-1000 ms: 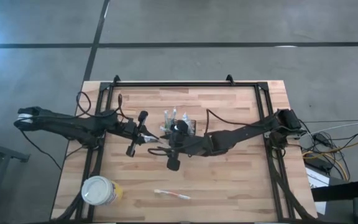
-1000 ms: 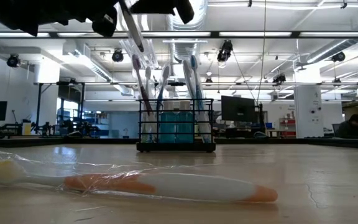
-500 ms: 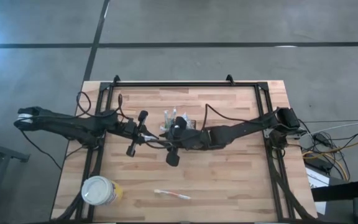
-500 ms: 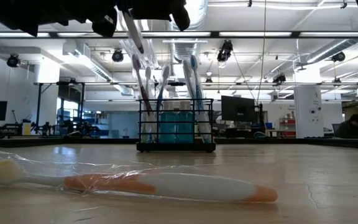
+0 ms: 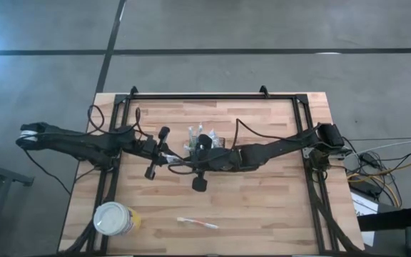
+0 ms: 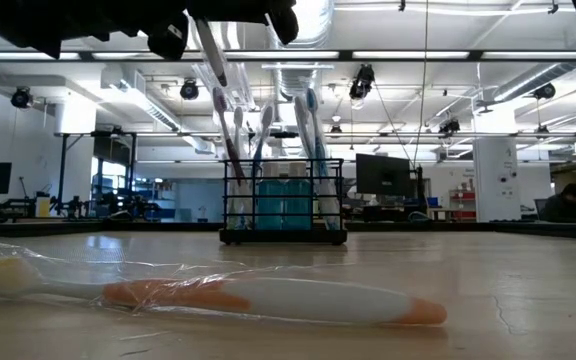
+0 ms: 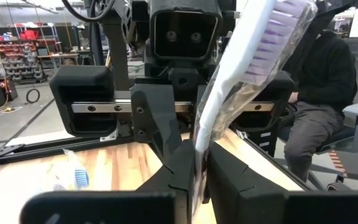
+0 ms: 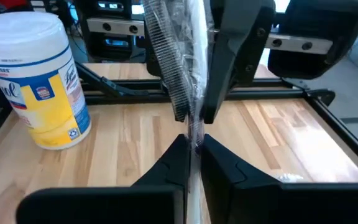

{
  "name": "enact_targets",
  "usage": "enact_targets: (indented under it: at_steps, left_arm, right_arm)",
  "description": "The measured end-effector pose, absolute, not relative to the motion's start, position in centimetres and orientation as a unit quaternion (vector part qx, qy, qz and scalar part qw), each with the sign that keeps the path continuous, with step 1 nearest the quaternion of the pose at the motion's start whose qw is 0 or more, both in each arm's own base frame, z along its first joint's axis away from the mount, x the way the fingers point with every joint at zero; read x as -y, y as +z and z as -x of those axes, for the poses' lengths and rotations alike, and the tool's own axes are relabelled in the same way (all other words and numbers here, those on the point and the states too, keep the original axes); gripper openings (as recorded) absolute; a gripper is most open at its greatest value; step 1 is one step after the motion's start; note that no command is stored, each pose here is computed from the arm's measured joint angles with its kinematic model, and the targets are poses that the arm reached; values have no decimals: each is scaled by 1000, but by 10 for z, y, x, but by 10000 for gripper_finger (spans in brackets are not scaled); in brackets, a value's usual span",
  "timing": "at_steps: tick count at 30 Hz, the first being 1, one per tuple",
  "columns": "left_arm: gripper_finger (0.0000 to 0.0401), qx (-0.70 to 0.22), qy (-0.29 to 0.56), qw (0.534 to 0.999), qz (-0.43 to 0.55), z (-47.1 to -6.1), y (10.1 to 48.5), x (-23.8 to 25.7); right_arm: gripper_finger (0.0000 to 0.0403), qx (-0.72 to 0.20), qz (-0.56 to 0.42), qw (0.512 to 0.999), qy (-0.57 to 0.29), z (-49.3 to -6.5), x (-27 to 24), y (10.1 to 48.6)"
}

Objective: Pick & Place toothbrushing station
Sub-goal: Put the violet toothbrush into the wire organizer

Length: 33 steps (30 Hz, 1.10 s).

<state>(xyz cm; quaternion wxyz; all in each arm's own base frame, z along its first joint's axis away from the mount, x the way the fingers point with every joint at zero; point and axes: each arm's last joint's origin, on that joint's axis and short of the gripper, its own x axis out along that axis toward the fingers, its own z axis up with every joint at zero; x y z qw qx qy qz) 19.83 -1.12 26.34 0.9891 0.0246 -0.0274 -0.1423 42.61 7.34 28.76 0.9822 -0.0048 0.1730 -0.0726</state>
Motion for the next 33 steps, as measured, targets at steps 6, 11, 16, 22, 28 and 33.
enact_targets:
  at_steps: [6, 11, 16, 22, 28, 33]
  left_arm:
    - [81, 29, -144, 989, -13, -197, 265, 11]
    - [122, 39, -146, 988, -10, -189, 271, 11]
    - [153, 48, -146, 988, -11, -178, 277, 11]
    - [169, 41, -145, 988, -13, -164, 280, 11]
    - [161, -4, -152, 988, -24, -149, 268, 11]
    - [113, 14, -152, 988, -20, -135, 259, 11]
  right_arm:
    - [16, -161, 20, 984, -73, -427, -73, 289]
    - [15, -161, 31, 984, -73, -427, -73, 289]
    - [14, -161, 36, 984, -72, -426, -73, 291]
    - [14, -151, 37, 986, -68, -420, -78, 301]
    - [14, -123, 73, 987, -77, -391, -99, 335]
    - [13, -95, 83, 988, -85, -355, -102, 362]
